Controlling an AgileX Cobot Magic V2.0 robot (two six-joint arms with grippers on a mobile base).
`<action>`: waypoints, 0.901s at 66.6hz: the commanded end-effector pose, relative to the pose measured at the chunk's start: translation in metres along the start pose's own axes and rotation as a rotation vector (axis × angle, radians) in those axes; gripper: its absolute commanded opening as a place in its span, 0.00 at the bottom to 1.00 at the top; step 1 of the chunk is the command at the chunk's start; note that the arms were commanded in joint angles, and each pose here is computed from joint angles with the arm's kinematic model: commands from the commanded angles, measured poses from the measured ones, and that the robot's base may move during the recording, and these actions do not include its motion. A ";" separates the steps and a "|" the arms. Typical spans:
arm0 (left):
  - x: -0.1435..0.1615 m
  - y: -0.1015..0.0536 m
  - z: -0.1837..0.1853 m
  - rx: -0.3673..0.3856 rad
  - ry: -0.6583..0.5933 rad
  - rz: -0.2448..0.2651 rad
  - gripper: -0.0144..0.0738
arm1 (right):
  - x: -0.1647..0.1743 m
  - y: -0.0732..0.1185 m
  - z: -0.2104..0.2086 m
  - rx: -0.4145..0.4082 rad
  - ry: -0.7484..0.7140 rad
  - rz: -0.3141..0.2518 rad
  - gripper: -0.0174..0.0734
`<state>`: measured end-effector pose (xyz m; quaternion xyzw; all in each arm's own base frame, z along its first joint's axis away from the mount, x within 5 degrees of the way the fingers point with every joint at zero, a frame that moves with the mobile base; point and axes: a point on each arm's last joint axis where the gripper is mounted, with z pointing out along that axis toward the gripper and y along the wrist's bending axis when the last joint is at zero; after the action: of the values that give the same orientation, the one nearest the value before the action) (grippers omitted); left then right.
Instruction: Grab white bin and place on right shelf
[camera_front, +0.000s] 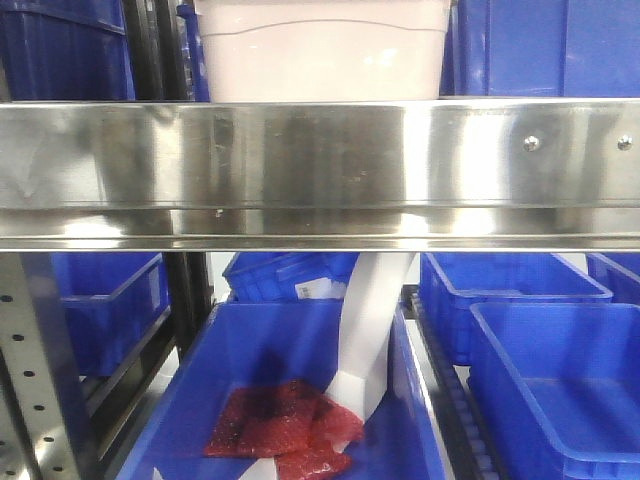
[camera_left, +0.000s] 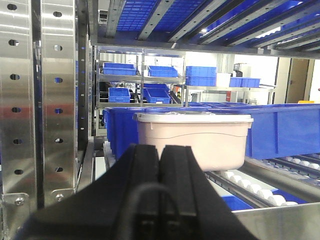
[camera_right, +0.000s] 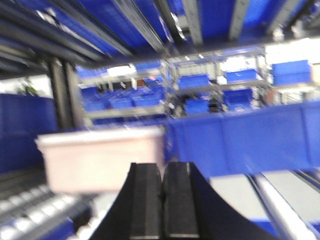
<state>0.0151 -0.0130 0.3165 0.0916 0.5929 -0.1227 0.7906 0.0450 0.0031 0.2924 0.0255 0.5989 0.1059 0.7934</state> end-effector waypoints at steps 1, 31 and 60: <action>-0.012 0.003 0.001 -0.022 -0.069 -0.016 0.02 | -0.002 -0.003 0.002 0.044 -0.041 -0.010 0.22; -0.012 0.003 0.001 -0.022 -0.069 -0.016 0.02 | 0.084 -0.020 -0.015 0.129 0.169 -0.034 0.22; -0.012 0.003 0.001 -0.022 -0.069 -0.016 0.02 | 0.085 -0.020 -0.015 0.120 0.195 -0.126 0.22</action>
<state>0.0151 -0.0130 0.3164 0.0924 0.5932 -0.1217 0.7904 0.0567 0.0006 0.1946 0.0329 0.7178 0.0353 0.6946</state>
